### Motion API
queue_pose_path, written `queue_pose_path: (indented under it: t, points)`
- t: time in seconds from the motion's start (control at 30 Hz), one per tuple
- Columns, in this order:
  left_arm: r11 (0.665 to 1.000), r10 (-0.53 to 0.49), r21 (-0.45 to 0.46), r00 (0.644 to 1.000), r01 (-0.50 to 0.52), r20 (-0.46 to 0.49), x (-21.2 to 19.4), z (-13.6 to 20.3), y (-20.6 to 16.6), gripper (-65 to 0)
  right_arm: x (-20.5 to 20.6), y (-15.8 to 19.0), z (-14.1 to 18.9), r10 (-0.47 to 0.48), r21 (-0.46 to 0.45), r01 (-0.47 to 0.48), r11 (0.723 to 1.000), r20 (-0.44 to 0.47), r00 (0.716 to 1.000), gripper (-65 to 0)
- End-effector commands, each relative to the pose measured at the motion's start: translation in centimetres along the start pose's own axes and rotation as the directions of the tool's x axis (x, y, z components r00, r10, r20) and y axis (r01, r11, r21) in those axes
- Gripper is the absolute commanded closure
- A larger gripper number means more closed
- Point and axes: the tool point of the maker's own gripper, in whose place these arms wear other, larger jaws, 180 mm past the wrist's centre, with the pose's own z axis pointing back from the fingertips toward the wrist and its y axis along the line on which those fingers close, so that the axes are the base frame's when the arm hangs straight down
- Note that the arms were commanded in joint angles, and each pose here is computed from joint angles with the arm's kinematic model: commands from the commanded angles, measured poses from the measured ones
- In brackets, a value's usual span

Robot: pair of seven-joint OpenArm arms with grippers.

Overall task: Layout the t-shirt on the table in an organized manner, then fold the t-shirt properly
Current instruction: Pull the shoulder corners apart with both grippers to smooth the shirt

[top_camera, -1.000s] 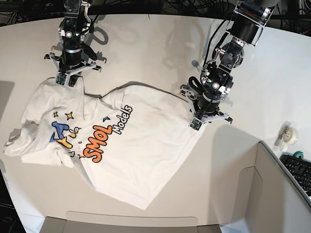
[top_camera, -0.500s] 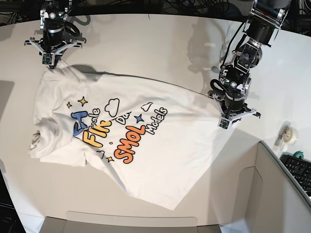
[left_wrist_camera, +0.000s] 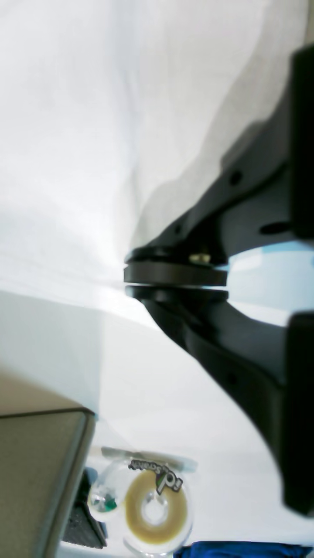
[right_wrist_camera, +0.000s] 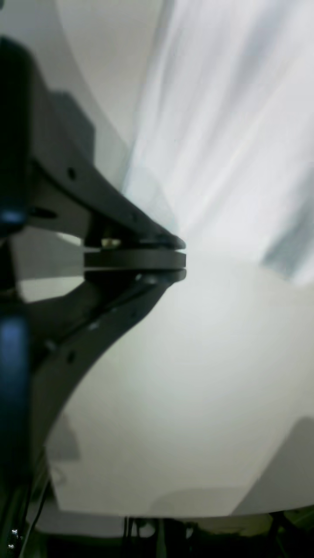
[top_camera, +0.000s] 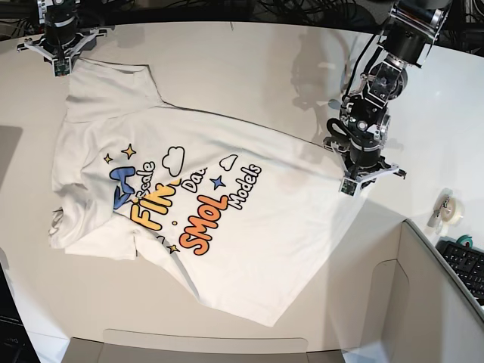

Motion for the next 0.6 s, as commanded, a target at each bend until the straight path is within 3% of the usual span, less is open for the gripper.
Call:
queue_pose_path:
  t: [0.0, 0.07, 0.2, 0.37, 0.47, 0.57]
  points:
    - [0.999, 0.003, -0.049, 0.992, -0.009, -0.128, -3.1, 0.3, -0.9, -0.1, 1.3, -0.5, 0.6, 0.022, -0.007, -0.022, 1.0, 0.045, 0.999, 0.0]
    - [0.998, -0.001, -0.062, 0.988, -0.008, -0.152, -3.9, 0.9, -1.5, 0.0, 2.1, -1.2, 1.3, 0.026, -0.021, -0.024, 0.999, 0.068, 0.997, 0.0]
    - [0.996, 0.003, -0.083, 0.979, -0.02, -0.203, -6.0, 2.4, -2.5, 0.0, 3.7, -5.0, 2.6, 0.009, -0.13, 0.006, 0.991, 0.111, 0.994, 0.0]
    - [0.995, 0.06, -0.063, 0.968, -0.077, -0.246, -7.7, 4.4, -1.8, 0.0, 5.2, -10.1, 3.7, -0.01, -0.27, 0.053, 0.961, 0.16, 0.987, 0.0]
    - [0.994, 0.083, -0.047, 0.96, -0.099, -0.268, -8.2, 5.1, -1.2, 0.0, 6.4, -10.1, 3.2, -0.077, -0.25, 0.129, 0.96, 0.207, 0.975, 0.0]
    - [0.992, 0.085, -0.061, 0.954, -0.107, -0.287, -8.7, 6.3, -1.7, 0.0, 7.8, -7.9, 2.3, -0.218, -0.139, 0.259, 0.956, 0.256, 0.942, 0.0]
